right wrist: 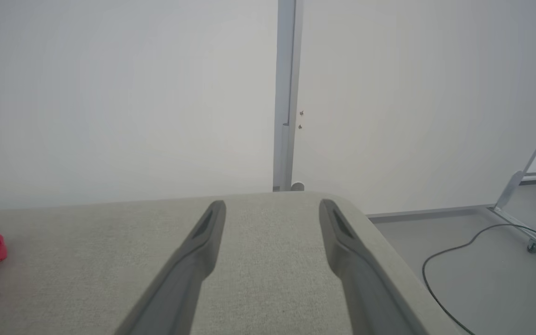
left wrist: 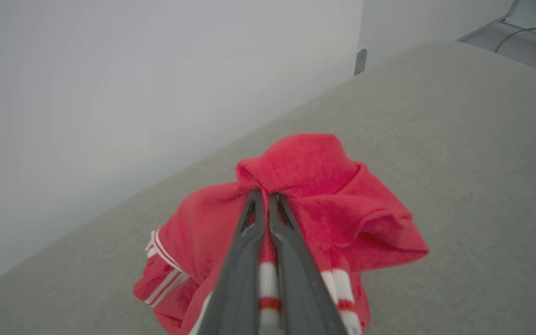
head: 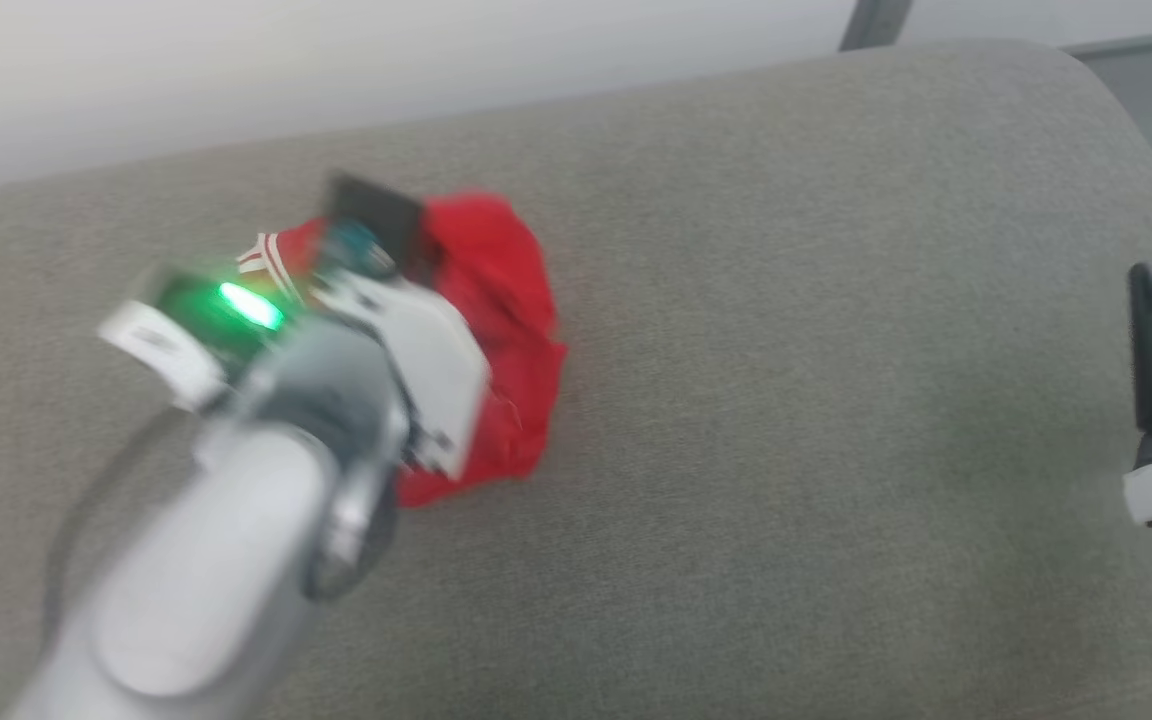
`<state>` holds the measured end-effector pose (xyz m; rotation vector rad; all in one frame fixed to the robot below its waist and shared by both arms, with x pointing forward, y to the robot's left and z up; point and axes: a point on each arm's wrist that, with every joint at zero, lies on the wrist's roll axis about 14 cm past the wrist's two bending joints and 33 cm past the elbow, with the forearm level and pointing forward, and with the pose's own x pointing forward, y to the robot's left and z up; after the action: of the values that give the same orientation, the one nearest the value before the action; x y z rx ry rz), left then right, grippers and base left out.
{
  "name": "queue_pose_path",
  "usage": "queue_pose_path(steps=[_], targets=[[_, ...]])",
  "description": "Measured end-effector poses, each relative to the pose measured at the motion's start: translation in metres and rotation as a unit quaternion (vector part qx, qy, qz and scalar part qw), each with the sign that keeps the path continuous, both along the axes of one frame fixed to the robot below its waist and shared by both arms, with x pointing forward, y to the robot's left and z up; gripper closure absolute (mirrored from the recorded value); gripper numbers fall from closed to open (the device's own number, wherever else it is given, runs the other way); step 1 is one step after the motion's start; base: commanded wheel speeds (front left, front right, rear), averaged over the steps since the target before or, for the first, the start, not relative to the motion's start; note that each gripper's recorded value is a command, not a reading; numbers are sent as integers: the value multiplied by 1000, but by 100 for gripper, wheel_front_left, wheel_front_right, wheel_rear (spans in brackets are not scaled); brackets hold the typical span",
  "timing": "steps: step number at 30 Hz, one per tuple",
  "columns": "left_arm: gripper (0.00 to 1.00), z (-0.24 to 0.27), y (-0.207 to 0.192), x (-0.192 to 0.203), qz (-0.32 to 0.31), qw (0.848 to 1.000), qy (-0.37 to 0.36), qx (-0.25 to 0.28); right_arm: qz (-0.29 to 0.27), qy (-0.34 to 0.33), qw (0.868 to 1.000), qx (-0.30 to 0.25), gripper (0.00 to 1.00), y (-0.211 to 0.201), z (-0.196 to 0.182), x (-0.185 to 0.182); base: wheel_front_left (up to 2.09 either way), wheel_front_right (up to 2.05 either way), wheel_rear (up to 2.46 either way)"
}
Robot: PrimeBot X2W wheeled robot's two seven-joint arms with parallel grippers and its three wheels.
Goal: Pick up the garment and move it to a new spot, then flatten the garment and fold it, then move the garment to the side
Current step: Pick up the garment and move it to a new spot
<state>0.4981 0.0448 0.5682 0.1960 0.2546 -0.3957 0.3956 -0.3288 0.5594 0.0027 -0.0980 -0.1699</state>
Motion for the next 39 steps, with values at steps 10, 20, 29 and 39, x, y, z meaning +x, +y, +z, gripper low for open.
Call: queue_pose_path(steps=[10, 20, 29, 39], targets=[[100, -110, -51, -43, -47, 987, 150, 21, -17, 26, 999, 14, 0, -7, -26, -12, 0, 0, 0], [64, -160, -56, -66, -64, 976, 203, 42, -5, 27, 999, 17, 0, 0, -29, -10, 0, 0, 0], [0, -122, -42, -59, -44, 988, 150, -3, 21, 11, 1000, 10, 0, 15, -16, -8, 0, 0, 0], [0, -37, 45, -55, 64, 995, -11, -73, 67, -15, 998, 7, 0, 51, 3, -4, 0, 0, 0]])
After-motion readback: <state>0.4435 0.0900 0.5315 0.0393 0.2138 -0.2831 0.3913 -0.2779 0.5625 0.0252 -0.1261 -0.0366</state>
